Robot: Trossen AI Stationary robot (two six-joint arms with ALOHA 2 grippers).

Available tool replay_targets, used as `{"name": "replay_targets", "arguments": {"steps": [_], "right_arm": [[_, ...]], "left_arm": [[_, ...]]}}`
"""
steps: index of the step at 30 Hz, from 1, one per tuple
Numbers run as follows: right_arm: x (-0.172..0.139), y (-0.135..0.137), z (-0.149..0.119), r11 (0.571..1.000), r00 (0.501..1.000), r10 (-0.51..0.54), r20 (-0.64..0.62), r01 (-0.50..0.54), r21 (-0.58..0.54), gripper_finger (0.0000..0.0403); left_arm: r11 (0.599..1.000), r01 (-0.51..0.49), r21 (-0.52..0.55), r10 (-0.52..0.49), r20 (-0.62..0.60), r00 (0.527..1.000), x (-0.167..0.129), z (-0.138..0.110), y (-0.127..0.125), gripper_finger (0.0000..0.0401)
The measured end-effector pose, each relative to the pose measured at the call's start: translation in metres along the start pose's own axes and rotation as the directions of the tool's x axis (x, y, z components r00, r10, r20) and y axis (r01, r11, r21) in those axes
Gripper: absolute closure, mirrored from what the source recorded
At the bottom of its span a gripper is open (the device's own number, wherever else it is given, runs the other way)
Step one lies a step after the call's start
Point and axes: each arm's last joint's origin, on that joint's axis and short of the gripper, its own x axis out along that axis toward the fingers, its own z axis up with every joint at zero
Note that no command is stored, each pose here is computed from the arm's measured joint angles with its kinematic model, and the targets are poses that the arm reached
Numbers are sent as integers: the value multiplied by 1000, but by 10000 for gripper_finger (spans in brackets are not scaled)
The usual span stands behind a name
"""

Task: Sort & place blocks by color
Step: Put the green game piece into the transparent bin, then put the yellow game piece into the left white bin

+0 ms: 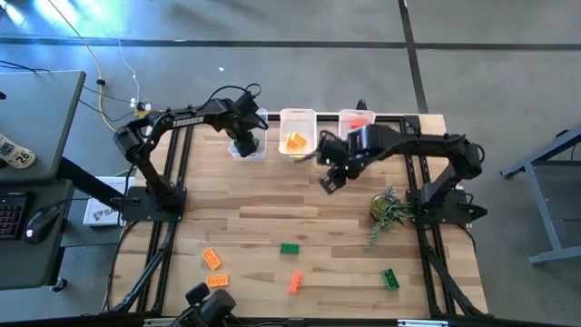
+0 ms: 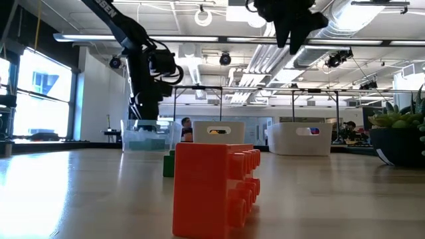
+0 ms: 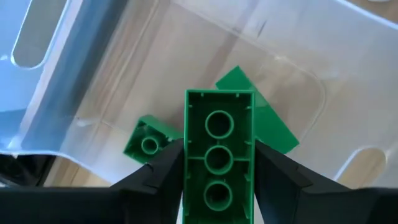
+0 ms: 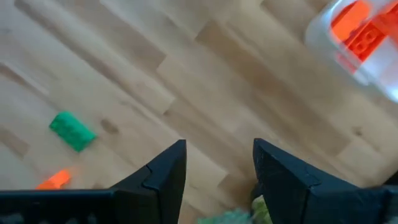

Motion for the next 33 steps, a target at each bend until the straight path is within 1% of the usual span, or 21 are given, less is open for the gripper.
{"name": "replay_targets", "arguments": {"steps": [8,11,15,19,23,29,33], "right_arm": [[-4,30,-39,1000,999,-13,43,12,27,231],[-5,39,-53,999,999,-9,53,8,34,231],[-7,46,-65,1000,998,-3,59,1,28,231],[-8,48,-70,1000,997,-5,75,3,19,231],[-8,49,-70,999,997,-1,76,4,-33,231],[-7,47,-65,991,997,-5,79,15,-136,231],[-7,44,-61,984,997,-9,81,23,-176,231]], "left_arm": [[999,-43,-5,44,34,998,0,4,2,245],[999,-44,-7,44,33,998,0,4,2,243],[999,-43,-7,43,31,999,0,4,2,226],[999,-50,-9,50,26,998,0,3,2,198],[996,-61,-58,61,-7,998,0,1,2,174],[997,-46,-61,41,-88,995,-15,1,2,171],[995,-42,-92,35,-84,996,-35,4,2,171]]}}
